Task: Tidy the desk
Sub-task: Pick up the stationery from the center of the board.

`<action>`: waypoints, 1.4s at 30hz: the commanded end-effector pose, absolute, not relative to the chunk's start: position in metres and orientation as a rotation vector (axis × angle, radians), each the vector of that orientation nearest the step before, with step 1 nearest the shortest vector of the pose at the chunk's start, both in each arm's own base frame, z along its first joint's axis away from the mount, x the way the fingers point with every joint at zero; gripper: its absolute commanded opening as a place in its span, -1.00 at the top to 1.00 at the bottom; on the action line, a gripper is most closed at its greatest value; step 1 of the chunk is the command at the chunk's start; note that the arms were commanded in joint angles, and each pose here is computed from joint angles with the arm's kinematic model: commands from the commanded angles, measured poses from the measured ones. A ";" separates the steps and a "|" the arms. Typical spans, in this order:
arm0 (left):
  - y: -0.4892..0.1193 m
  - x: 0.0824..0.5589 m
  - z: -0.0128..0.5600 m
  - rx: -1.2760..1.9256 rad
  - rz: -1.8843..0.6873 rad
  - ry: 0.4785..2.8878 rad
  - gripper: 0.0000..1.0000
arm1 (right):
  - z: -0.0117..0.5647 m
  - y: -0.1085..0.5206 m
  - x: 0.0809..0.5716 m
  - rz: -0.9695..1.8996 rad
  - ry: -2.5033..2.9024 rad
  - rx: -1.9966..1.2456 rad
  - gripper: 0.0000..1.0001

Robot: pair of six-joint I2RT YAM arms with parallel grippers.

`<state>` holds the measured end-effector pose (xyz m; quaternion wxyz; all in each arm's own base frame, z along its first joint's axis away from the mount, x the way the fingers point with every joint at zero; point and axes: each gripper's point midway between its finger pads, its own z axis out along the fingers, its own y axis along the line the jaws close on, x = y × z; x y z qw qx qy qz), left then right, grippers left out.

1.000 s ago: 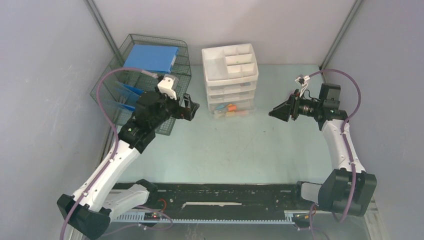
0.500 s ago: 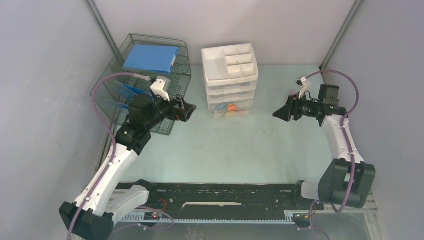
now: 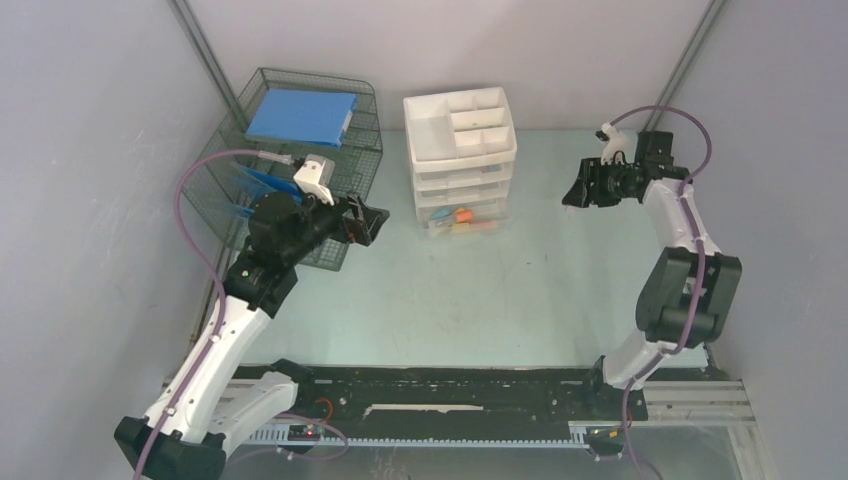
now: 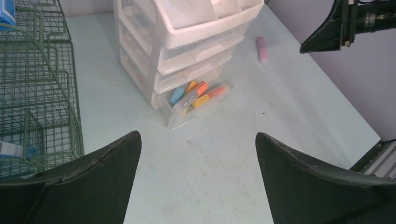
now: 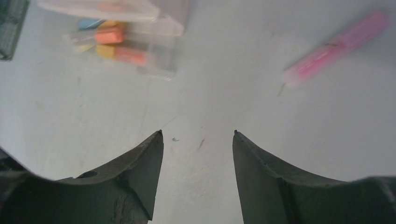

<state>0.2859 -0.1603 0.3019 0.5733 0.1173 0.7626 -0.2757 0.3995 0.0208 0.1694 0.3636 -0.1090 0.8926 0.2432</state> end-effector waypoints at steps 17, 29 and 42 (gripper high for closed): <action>-0.147 0.293 0.314 0.217 -0.633 1.739 -1.00 | 0.096 -0.052 0.508 0.121 2.525 0.135 -0.42; -0.146 0.296 0.312 0.208 -0.640 1.744 -1.00 | 0.066 -0.060 0.535 0.026 2.535 0.292 -0.43; -0.147 0.296 0.311 0.207 -0.656 1.745 -1.00 | 0.044 -0.065 0.545 -0.046 2.536 0.376 -0.27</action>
